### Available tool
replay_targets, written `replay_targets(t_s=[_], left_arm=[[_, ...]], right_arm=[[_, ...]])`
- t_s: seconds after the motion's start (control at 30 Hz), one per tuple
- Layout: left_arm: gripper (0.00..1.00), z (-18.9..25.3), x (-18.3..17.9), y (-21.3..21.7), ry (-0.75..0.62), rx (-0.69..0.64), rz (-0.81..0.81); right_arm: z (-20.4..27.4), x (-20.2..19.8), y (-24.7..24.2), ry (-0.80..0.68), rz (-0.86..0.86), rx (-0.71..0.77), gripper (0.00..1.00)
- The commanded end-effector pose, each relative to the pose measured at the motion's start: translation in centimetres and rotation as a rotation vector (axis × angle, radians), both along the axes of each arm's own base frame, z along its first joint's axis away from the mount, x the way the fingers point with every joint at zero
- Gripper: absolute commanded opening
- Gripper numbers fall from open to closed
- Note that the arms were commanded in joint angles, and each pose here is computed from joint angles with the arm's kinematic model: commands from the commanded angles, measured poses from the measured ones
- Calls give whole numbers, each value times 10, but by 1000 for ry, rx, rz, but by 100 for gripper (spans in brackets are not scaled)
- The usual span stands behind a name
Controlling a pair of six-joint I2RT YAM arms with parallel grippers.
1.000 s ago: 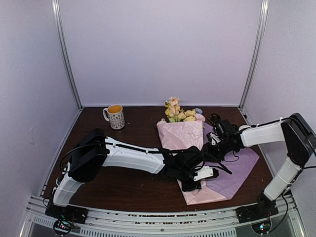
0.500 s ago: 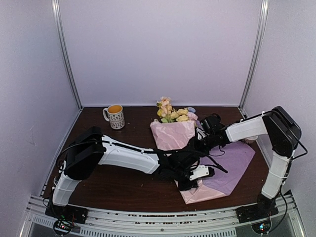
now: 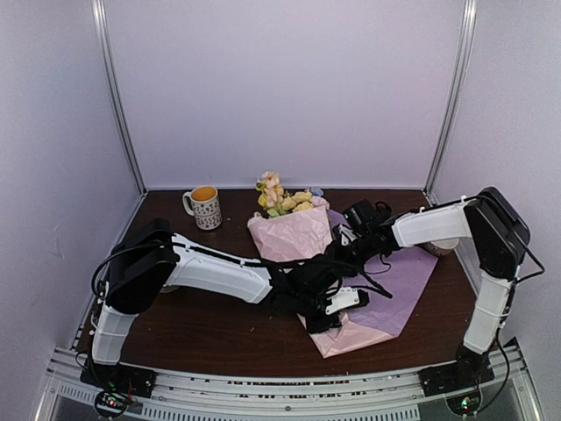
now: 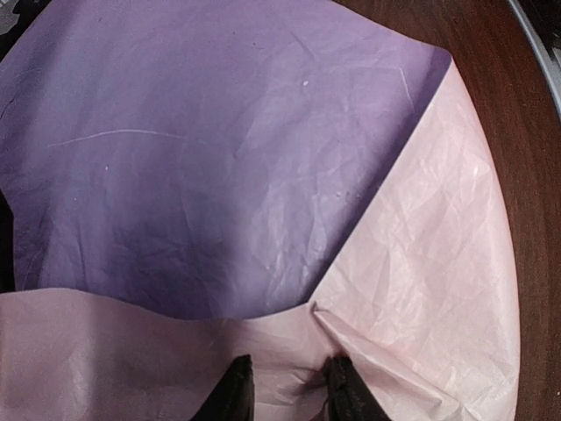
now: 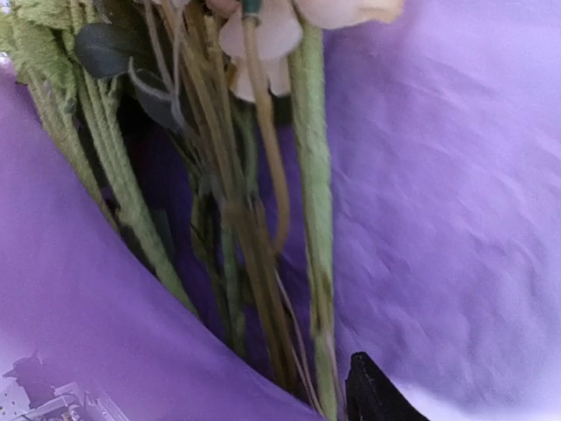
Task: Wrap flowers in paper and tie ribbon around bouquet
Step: Pick up the two-thirds-folded wrapping paper from the center of the board.
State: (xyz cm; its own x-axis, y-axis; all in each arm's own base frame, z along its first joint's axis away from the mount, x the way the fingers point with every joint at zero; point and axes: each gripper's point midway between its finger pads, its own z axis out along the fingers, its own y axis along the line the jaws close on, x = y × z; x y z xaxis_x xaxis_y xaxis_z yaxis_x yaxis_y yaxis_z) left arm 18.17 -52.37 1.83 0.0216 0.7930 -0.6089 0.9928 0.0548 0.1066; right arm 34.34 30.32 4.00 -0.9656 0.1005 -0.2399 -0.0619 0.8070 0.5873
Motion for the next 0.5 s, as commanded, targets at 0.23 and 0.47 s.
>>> replay_targets(t_s=[0.23,0.47], left_arm=[[32,-68,8,72,23,303,75],[32,-67,8,71,20,295,64]], right_arm=[[50,-43,-214,-102,-322,-296,59],[22,-64,-317,-59,-635,-241,68]])
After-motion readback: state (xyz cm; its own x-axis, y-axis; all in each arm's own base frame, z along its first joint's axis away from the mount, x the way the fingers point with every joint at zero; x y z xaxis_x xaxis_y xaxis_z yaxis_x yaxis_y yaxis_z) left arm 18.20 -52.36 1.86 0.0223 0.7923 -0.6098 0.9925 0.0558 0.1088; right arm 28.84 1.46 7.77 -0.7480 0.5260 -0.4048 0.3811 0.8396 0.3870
